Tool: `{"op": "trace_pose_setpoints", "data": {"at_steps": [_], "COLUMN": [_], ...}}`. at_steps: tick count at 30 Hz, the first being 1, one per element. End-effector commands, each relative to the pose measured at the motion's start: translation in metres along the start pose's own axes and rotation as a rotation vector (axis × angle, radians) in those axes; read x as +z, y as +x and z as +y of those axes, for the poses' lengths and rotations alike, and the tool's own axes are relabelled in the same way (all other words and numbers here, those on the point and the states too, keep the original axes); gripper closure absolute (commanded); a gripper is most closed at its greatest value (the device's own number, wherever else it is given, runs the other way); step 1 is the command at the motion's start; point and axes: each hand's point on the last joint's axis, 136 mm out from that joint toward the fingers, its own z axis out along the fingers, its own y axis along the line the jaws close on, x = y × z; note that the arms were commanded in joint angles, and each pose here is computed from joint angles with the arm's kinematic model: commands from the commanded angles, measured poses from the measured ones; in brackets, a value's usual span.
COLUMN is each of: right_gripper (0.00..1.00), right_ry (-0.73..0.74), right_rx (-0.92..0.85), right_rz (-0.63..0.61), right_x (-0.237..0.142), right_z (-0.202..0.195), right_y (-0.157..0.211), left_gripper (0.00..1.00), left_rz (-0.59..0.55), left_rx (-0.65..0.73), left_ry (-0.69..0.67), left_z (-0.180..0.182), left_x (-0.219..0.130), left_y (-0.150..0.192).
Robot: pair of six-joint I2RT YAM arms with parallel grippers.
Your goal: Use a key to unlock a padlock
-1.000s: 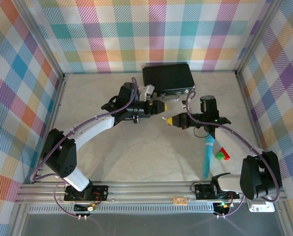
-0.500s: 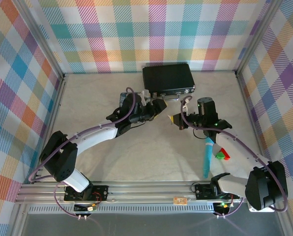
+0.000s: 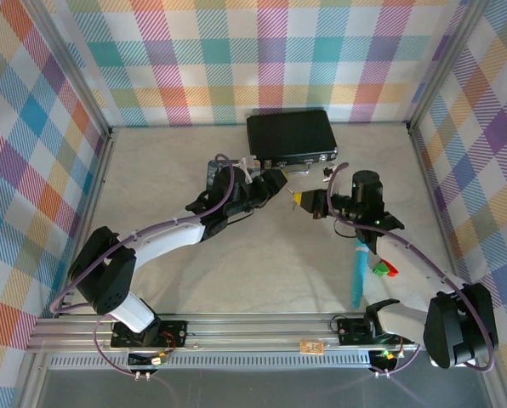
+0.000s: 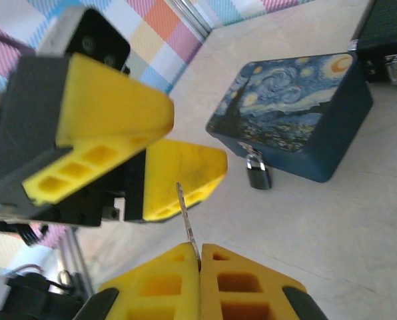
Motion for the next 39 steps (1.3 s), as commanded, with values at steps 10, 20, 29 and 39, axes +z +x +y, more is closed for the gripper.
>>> {"op": "trace_pose_setpoints", "data": {"at_steps": [10,20,29,39], "right_gripper": [1.0,1.0,1.0,0.73], "right_ry": [-0.198,-0.2,-0.183,-0.174], "right_rx": [0.124,0.148,0.142,0.103], "right_rz": [-0.019,-0.028,-0.031,-0.051], "right_x": [0.005,0.003,0.0,-0.005], "right_z": [0.02,0.021,0.02,0.024], "right_y": [-0.024,-0.023,-0.02,-0.024], "left_gripper": [0.35,0.51,0.95,1.0], "left_rz": [-0.11,-0.039,-0.027,-0.031], "left_rx": [0.117,0.131,0.132,0.188], "left_ry": [0.201,0.351,0.347,0.334], "left_z": [-0.048,-0.07,-0.068,-0.072], "left_x": [-0.029,-0.009,-0.005,-0.011], "left_y": [-0.006,0.01,0.014,0.013]}}
